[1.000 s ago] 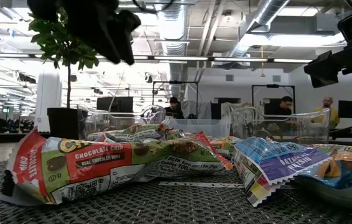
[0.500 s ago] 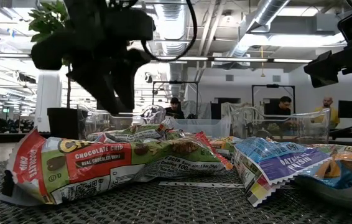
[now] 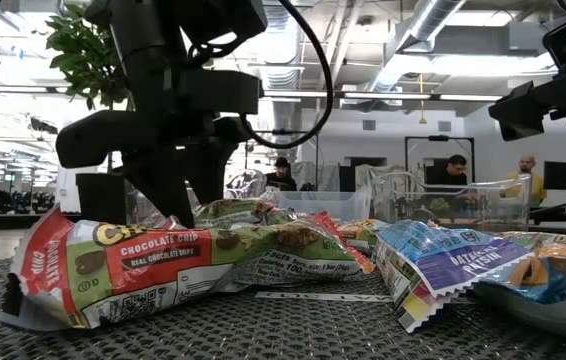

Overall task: Pick and place Granola Bars by type
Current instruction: Put the red granola bar into the left transparent bin

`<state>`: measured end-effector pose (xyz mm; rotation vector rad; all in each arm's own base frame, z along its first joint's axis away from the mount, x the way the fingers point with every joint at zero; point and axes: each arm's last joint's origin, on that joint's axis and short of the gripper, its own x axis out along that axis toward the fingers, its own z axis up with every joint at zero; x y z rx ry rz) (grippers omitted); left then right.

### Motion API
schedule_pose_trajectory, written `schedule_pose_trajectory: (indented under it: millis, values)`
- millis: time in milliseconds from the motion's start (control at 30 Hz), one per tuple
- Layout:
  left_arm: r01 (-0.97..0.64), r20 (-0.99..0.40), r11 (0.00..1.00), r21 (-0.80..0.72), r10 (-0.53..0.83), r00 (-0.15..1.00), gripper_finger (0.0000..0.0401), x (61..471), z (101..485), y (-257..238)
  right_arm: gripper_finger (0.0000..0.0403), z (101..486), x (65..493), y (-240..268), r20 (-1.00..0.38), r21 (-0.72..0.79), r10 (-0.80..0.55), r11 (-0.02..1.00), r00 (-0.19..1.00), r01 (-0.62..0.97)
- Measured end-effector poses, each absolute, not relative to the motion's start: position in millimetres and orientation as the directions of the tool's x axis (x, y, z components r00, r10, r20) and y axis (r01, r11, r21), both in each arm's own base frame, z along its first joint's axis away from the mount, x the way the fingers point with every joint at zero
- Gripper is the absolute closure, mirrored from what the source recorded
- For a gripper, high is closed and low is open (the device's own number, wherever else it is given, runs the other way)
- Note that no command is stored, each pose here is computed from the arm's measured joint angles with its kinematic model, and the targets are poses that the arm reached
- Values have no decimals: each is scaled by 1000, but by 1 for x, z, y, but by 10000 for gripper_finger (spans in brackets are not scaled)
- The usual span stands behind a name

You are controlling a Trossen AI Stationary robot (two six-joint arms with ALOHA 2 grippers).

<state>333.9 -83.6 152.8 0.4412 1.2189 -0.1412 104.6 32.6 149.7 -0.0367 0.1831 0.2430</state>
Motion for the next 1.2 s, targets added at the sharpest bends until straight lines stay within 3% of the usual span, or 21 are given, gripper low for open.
schedule_pose_trajectory:
  millis: [267,600,767,1200]
  values:
    - [343,-926,906,247,116,360,215,335,153,-84,182,150,105,33,-185,-14,236,970,954,-243]
    - [296,-930,935,194,79,360,345,336,153,-86,182,150,105,33,-185,-14,236,970,954,-243]
    - [256,-928,950,177,75,364,387,336,154,-86,182,150,105,33,-185,-14,236,970,954,-243]
    - [136,-831,974,184,80,550,377,343,184,-86,182,150,105,33,-185,-14,236,970,954,-243]
